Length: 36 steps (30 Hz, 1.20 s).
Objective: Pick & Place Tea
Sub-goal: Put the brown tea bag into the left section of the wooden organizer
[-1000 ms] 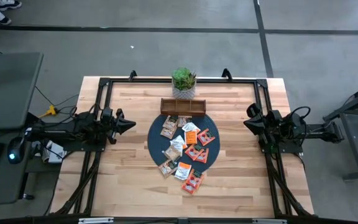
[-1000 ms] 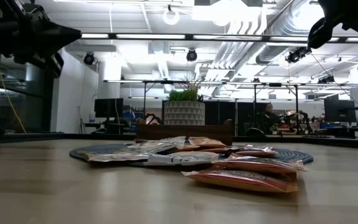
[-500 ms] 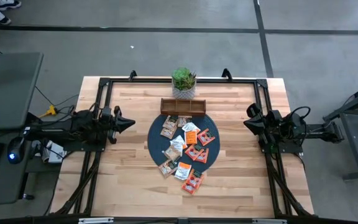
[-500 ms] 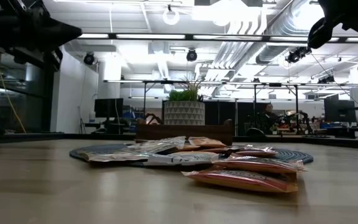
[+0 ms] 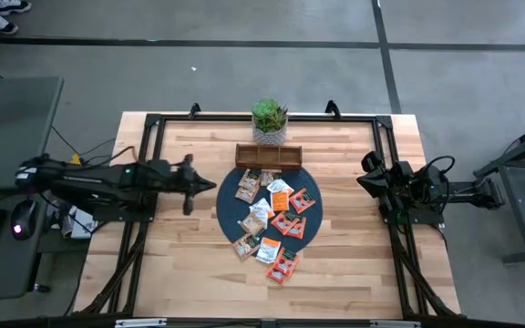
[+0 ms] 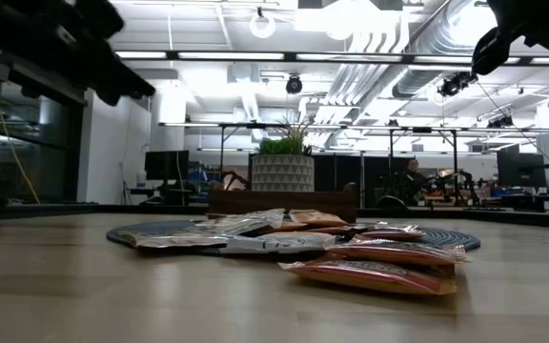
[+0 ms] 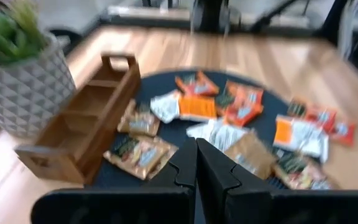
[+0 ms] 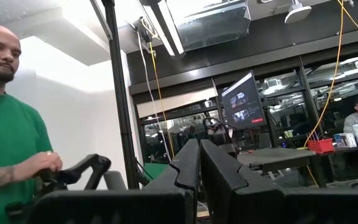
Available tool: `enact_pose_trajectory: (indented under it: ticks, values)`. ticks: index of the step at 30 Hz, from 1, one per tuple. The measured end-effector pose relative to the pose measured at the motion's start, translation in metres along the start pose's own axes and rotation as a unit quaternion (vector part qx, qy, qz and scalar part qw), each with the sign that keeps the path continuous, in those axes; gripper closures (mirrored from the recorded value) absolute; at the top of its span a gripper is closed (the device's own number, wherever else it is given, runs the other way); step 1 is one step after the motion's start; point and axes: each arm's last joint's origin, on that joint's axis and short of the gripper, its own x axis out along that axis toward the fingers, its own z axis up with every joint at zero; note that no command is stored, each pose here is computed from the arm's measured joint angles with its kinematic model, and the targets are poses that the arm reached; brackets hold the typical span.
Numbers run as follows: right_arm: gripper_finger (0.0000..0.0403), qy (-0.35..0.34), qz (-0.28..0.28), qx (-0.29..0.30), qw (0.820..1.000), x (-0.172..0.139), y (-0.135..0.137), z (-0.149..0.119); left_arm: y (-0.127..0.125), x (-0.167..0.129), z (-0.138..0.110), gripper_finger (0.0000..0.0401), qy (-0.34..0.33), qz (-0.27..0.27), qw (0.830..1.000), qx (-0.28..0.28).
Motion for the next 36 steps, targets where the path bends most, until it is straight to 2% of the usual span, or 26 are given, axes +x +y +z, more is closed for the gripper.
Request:
enact_pose_trajectory:
  ticks: [5, 9, 13, 18, 23, 27, 31, 36]
  values:
    - [0.0391, 0.001, 0.0, 0.0, 1.0, 0.0, 0.0, 0.0, -0.003, 0.029, -0.002, 0.04, 0.07, 0.002, 0.997, 0.013]
    - [0.0391, 0.001, 0.0, 0.0, 1.0, 0.0, 0.0, 0.0, -0.011, 0.049, -0.015, 0.04, 0.124, -0.01, 0.991, 0.058]
    - [0.0391, 0.001, 0.0, 0.0, 1.0, 0.0, 0.0, 0.0, -0.021, 0.065, -0.024, 0.0394, 0.137, -0.04, 0.984, 0.102]
    - [0.0391, 0.002, 0.0, 0.0, 1.0, 0.0, 0.0, 0.0, -0.03, 0.08, -0.028, 0.0346, 0.118, -0.055, 0.985, 0.112]
    - [0.0391, 0.002, -0.001, 0.0, 1.0, 0.0, 0.0, 0.0, -0.028, 0.097, -0.029, 0.0275, 0.143, 0.012, 0.981, 0.129]
    - [0.0391, 0.003, -0.001, 0.0, 1.0, 0.0, 0.0, -0.001, -0.029, 0.11, -0.031, 0.0231, 0.163, 0.039, 0.967, 0.191]
    - [0.0391, 0.003, -0.001, 0.0, 1.0, 0.0, 0.0, -0.001, -0.03, 0.12, -0.036, 0.0211, 0.186, 0.036, 0.956, 0.226]
    - [0.0391, 0.004, -0.001, 0.0, 1.0, 0.0, 0.0, -0.001, -0.031, 0.129, -0.04, 0.0208, 0.201, 0.039, 0.944, 0.26]
